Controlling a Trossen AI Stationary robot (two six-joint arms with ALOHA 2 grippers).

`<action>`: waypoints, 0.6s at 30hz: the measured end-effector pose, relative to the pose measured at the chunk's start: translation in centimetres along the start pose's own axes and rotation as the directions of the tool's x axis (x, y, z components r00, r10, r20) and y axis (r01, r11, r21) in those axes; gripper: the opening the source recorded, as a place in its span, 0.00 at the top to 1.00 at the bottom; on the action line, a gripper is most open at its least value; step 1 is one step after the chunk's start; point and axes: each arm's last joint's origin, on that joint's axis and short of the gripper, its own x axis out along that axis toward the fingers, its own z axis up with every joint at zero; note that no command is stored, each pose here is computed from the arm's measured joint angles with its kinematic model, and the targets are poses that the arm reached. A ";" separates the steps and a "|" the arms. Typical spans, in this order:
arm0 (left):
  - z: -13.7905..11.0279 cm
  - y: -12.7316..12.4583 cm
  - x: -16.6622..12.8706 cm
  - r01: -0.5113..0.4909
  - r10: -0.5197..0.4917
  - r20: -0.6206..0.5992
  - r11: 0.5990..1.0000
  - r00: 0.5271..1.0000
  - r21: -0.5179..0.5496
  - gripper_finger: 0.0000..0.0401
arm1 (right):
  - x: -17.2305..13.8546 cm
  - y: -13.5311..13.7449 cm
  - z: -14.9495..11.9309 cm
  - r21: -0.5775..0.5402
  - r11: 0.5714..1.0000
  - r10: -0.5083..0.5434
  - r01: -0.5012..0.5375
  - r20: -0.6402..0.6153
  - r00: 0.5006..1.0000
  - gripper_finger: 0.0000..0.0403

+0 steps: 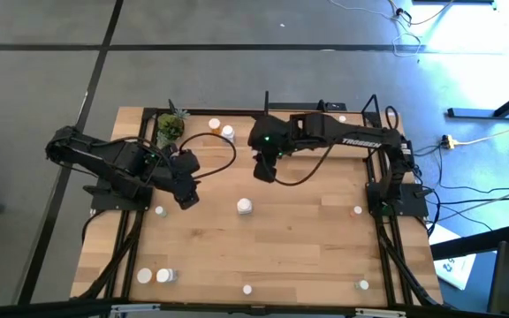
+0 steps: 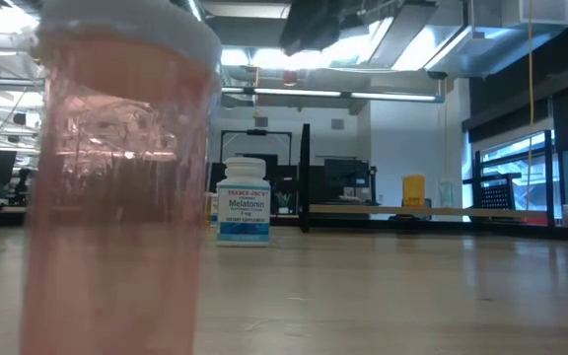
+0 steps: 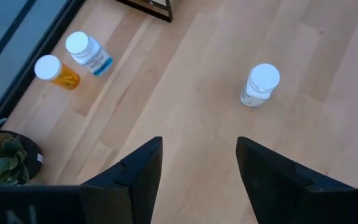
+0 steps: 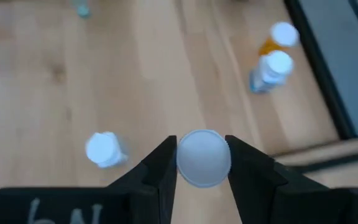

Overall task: Pick and place medicine bottles onto shelf by color
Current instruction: Put the top left pink pill bottle on the shelf

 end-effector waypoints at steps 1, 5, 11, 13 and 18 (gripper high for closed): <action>0.0 0.0 0.0 -0.007 0.007 0.006 1.000 1.000 0.000 0.50 | -0.3 -0.1 0.0 0.008 1.000 -0.017 0.017 -0.007 1.000 0.69; 0.1 0.1 0.0 -0.027 0.027 0.021 1.000 0.999 -0.004 0.50 | -1.4 -0.6 0.3 0.032 0.999 -0.029 0.029 -0.009 1.000 0.69; 0.5 0.6 0.3 -0.053 0.054 0.027 0.998 0.998 -0.029 0.50 | -2.6 -2.0 -0.3 0.064 0.983 -0.167 0.173 -0.089 0.982 0.69; 0.6 0.8 0.4 -0.059 0.060 0.026 0.998 0.998 -0.038 0.50 | -2.8 -2.5 -0.4 0.071 0.971 -0.219 0.227 -0.103 0.970 0.69; 1.0 1.3 0.7 -0.075 0.077 0.026 0.995 0.997 -0.067 0.50 | -2.7 -3.7 -0.4 0.094 0.953 -0.279 0.289 -0.111 0.954 0.69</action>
